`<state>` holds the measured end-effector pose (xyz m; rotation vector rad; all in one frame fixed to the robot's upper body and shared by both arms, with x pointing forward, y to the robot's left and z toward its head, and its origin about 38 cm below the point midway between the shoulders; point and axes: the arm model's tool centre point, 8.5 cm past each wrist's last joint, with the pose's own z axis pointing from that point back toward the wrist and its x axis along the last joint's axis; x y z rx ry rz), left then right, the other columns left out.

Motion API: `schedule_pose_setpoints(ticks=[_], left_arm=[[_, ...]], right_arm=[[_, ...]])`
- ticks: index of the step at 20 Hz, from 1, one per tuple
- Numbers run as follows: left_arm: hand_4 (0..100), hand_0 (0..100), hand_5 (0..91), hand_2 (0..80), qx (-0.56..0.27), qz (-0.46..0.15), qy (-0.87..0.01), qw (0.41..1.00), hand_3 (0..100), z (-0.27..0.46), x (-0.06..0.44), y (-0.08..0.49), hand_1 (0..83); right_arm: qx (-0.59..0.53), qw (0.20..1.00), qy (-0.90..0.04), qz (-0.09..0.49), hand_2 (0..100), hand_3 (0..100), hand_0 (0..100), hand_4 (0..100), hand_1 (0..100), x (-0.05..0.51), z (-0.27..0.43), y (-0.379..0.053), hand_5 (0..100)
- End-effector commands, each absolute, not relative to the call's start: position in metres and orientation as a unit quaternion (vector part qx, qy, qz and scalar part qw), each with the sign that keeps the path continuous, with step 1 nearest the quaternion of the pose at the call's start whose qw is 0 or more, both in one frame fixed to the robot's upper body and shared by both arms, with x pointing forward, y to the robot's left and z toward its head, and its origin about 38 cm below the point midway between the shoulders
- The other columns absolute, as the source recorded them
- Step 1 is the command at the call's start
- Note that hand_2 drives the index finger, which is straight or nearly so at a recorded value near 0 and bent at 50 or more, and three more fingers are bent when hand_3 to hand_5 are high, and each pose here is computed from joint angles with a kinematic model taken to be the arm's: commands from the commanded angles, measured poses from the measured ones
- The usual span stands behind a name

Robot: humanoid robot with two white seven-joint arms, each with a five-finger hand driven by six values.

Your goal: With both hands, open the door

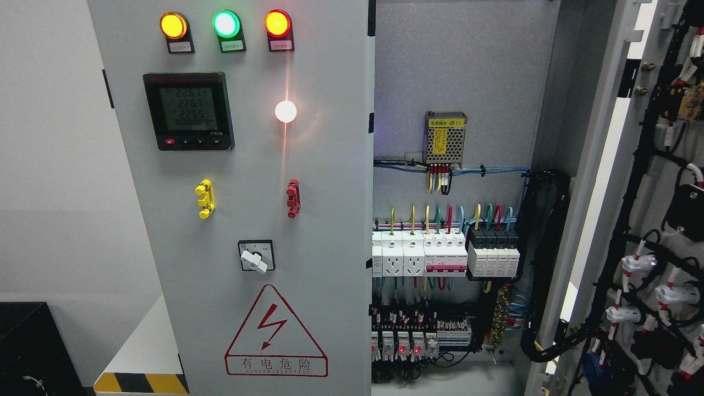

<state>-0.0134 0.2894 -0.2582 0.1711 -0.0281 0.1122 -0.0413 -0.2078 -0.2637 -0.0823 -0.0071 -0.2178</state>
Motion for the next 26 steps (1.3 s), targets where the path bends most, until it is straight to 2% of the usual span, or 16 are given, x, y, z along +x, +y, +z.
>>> schedule_pose_setpoints(ticks=[1,6,10,16,26], left_arm=[[0,0,0.0,0.0,0.069,0.076,-0.003,0.995,0,-0.259,-0.027,0.271,0.0],[0,0,0.0,0.0,0.059,0.079,-0.004,0.995,0,-0.26,-0.026,0.264,0.0],[0,0,0.0,0.0,0.025,0.078,-0.004,0.997,0,-0.262,-0.023,0.221,0.0],[0,0,0.0,0.0,0.007,0.079,-0.005,0.997,0,-0.262,-0.023,0.211,0.0],[0,0,0.0,0.0,0.005,0.078,-0.004,0.997,0,-0.262,-0.023,0.209,0.0]], right_arm=[[-0.046,0.992,-0.043,-0.109,0,0,19,0,0,-0.015,-0.265,-0.214,0],[-0.065,0.98,-0.153,-0.113,0,0,19,0,0,0.042,-0.255,-0.237,0],[-0.079,0.964,-0.233,-0.099,0,0,19,0,0,0.07,-0.234,-0.252,0],[-0.051,0.937,-0.344,-0.005,0,0,19,0,0,0.11,-0.19,-0.234,0],[-0.007,0.873,-0.487,0.017,0,0,19,0,0,0.164,-0.107,-0.197,0]])
